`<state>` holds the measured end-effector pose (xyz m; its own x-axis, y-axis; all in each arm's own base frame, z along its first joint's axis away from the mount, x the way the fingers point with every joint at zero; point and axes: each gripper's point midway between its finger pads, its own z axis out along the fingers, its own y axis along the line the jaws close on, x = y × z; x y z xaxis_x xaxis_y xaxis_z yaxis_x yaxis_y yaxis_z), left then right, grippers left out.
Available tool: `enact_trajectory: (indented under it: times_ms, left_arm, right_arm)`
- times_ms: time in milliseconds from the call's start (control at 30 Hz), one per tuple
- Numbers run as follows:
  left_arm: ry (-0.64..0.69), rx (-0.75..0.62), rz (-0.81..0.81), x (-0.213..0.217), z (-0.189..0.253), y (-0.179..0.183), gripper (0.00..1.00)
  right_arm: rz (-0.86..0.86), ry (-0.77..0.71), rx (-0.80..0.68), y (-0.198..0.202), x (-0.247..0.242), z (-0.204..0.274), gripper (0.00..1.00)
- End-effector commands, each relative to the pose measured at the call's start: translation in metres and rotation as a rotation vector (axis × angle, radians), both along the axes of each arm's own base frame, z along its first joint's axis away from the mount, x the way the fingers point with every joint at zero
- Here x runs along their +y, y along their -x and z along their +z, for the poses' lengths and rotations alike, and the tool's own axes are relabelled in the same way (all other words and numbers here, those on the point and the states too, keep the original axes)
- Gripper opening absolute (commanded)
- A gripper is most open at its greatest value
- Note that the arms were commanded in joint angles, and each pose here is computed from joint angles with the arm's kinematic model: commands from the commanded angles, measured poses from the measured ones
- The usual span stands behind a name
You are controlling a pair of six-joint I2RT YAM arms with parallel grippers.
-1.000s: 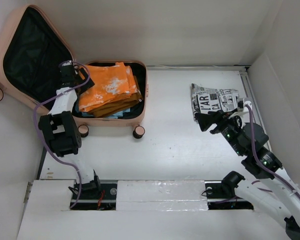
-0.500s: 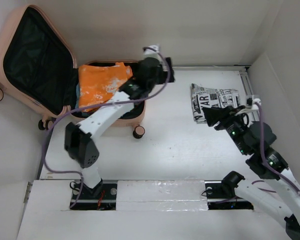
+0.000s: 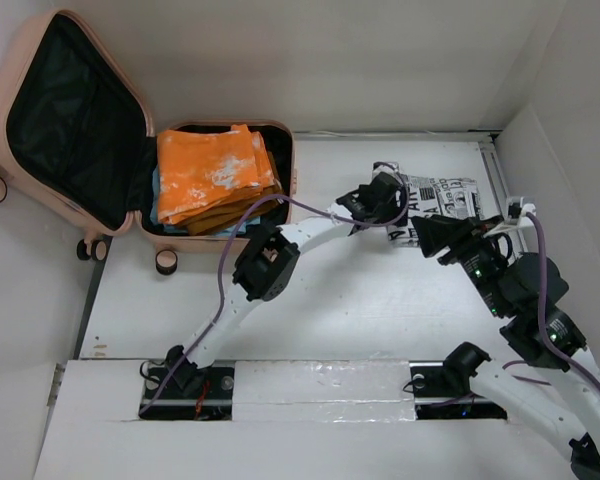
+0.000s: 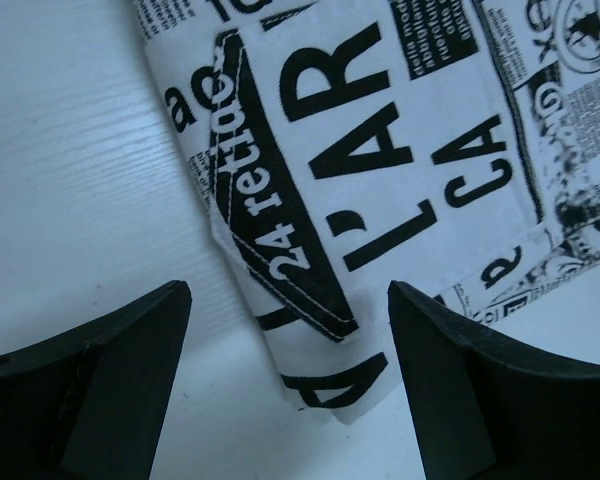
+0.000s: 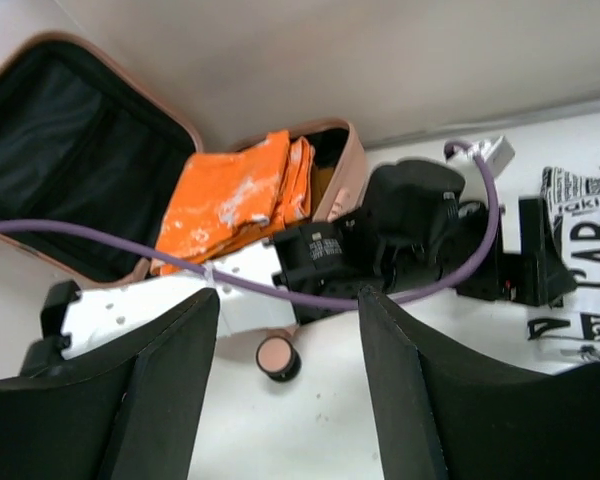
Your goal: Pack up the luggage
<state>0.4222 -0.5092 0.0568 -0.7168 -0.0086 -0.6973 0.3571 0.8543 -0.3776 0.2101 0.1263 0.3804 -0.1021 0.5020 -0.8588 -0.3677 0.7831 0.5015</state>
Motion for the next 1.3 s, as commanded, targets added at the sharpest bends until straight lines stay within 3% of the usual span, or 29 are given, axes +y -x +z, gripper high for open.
enact_trajectory:
  times_ms: [0,33,133,167,200,233,267,367,467,500,567,633,667,733,767,833,867,1133,1267]
  left_arm:
    - [0.089,0.038,-0.006,-0.014,0.007,-0.001,0.76]
    - [0.078,0.047,-0.006,-0.013,-0.002,-0.001,0.73]
    - [0.080,0.080,0.002,-0.017,-0.024,0.000,0.48]
    - [0.076,0.074,0.010,-0.016,-0.024,-0.002,0.33]
    - [0.070,0.066,0.023,-0.014,-0.024,-0.004,0.11]
    - [0.072,0.070,0.039,-0.011,-0.022,-0.003,0.02]
    - [0.054,0.076,0.049,-0.004,-0.030,0.000,0.00]
    - [0.086,0.010,0.098,0.023,0.013,0.003,0.00]
    - [0.122,-0.021,0.119,0.043,0.031,0.016,0.00]
    - [0.092,0.022,0.147,0.061,0.009,0.030,0.00]
    - [0.140,0.001,0.172,0.076,0.038,0.040,0.00]
    - [0.133,0.019,0.208,0.098,0.027,0.055,0.00]
    - [0.162,0.014,0.216,0.103,0.043,0.060,0.02]
    - [0.151,0.031,0.224,0.114,0.038,0.070,0.29]
    - [0.136,0.021,0.246,0.121,0.038,0.070,0.54]
    - [0.136,0.018,0.269,0.130,0.045,0.074,0.72]
    - [0.128,0.033,0.288,0.139,0.039,0.074,0.75]
    - [0.116,0.127,0.252,0.119,-0.001,0.058,0.77]
    - [0.093,0.154,0.229,0.101,-0.020,0.047,0.70]
  right_arm:
    - [0.043,-0.003,0.000,0.002,0.008,-0.005,0.64]
    - [0.054,-0.004,0.012,0.002,0.011,-0.009,0.64]
    - [0.054,-0.004,0.012,0.001,0.012,-0.011,0.64]
    - [0.054,-0.004,0.012,0.001,0.012,-0.011,0.64]
    - [0.054,-0.009,0.004,0.000,0.012,-0.009,0.64]
    - [0.054,-0.009,0.004,0.000,0.012,-0.009,0.64]
    - [0.054,-0.009,0.004,0.000,0.012,-0.009,0.64]
    - [0.054,-0.009,0.004,0.000,0.012,-0.009,0.64]
    - [0.044,0.004,0.009,-0.001,0.011,-0.013,0.64]
    - [0.044,0.004,0.009,-0.001,0.011,-0.013,0.64]
    - [0.044,0.009,0.016,-0.002,0.011,-0.018,0.64]
    - [0.043,0.018,0.012,-0.003,0.011,-0.018,0.64]
    - [0.043,0.018,0.012,-0.003,0.011,-0.018,0.64]
    - [0.043,0.018,0.012,-0.003,0.011,-0.018,0.65]
    - [0.043,0.026,0.009,-0.003,0.011,-0.018,0.65]
    - [0.043,0.033,0.017,-0.005,0.012,-0.021,0.65]
    - [0.043,0.038,0.025,-0.006,0.013,-0.025,0.65]
    - [0.053,0.047,0.050,-0.011,0.020,-0.033,0.65]
    - [0.062,0.041,0.041,-0.009,0.020,-0.028,0.65]
